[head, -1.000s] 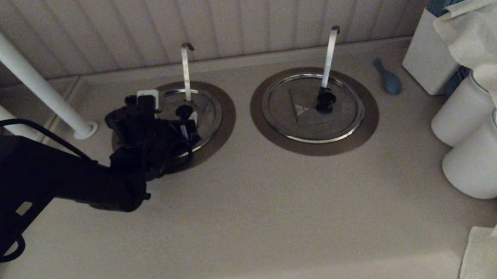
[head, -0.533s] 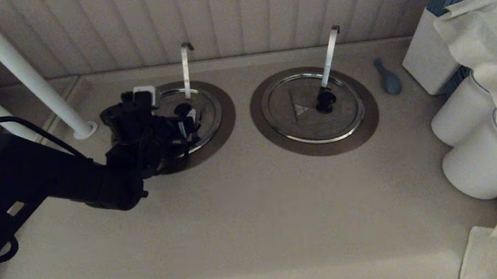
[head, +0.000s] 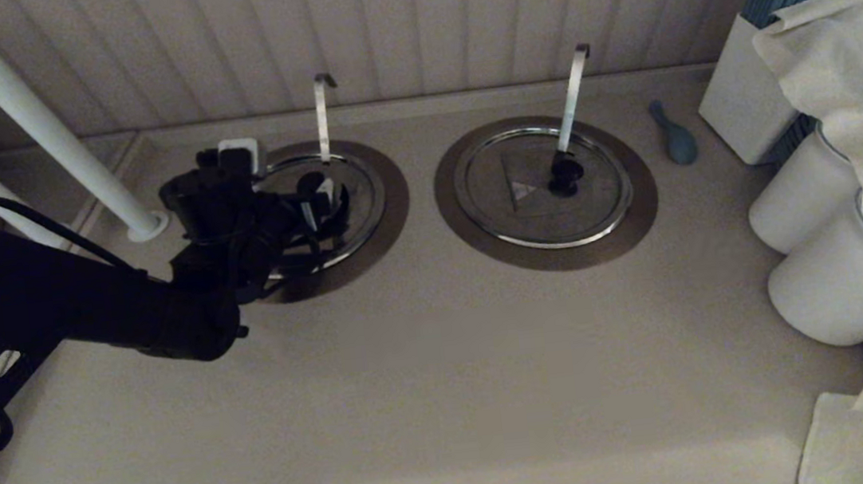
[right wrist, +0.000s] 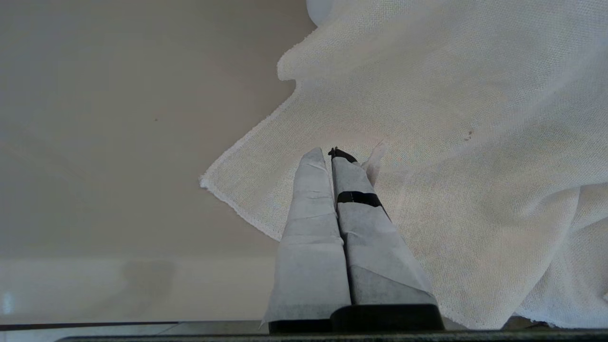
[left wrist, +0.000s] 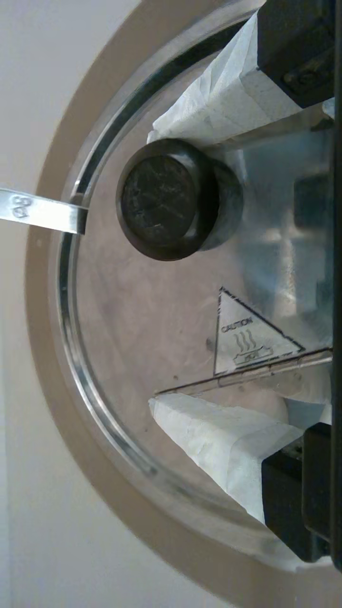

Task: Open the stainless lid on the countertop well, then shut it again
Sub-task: Open the lid

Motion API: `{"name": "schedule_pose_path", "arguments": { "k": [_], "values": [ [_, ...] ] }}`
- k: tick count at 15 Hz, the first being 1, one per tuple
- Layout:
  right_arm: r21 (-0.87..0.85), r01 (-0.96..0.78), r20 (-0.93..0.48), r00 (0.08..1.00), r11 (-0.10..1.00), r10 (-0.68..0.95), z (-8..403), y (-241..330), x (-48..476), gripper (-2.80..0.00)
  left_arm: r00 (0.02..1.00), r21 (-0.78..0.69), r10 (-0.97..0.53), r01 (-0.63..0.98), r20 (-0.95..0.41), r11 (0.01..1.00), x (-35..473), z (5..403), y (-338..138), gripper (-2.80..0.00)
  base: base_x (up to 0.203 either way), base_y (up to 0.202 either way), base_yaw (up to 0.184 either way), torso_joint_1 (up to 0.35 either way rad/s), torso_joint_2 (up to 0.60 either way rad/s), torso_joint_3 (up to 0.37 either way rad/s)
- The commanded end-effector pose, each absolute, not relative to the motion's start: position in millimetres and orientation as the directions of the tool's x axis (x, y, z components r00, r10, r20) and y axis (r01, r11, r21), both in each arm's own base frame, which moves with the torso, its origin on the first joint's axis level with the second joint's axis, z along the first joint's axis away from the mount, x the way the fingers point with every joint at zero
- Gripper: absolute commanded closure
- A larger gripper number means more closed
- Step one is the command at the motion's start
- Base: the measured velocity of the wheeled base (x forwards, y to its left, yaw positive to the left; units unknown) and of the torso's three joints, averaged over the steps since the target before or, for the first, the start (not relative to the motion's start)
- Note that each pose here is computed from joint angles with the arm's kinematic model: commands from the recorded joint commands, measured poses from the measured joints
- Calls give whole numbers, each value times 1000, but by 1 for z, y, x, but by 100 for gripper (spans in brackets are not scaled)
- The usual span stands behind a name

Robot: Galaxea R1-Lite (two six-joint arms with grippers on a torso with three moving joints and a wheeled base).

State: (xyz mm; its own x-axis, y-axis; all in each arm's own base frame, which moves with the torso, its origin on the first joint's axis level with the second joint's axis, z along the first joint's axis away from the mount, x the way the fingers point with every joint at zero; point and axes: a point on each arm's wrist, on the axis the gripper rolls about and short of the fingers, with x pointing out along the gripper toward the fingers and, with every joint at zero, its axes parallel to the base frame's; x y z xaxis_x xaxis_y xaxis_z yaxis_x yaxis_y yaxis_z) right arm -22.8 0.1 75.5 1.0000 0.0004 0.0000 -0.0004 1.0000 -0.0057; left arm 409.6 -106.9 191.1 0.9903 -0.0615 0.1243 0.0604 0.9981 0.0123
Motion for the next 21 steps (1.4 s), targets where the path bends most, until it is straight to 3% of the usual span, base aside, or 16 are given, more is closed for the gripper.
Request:
{"name": "schedule_pose_path", "arguments": {
  "k": [1, 21],
  "values": [
    [-6, 0, 0, 1000, 1000, 0, 75, 0, -23, 0, 988, 8, -53, 53, 142, 999, 408, 197, -104, -280, 0, 0, 0, 0, 0, 0],
    [-6, -2, 0, 1000, 1000, 2, 75, 0, -23, 0, 977, -14, 36, -33, 212, 999, 408, 223, -61, -280, 0, 0, 0, 0, 0, 0]
  ]
}}
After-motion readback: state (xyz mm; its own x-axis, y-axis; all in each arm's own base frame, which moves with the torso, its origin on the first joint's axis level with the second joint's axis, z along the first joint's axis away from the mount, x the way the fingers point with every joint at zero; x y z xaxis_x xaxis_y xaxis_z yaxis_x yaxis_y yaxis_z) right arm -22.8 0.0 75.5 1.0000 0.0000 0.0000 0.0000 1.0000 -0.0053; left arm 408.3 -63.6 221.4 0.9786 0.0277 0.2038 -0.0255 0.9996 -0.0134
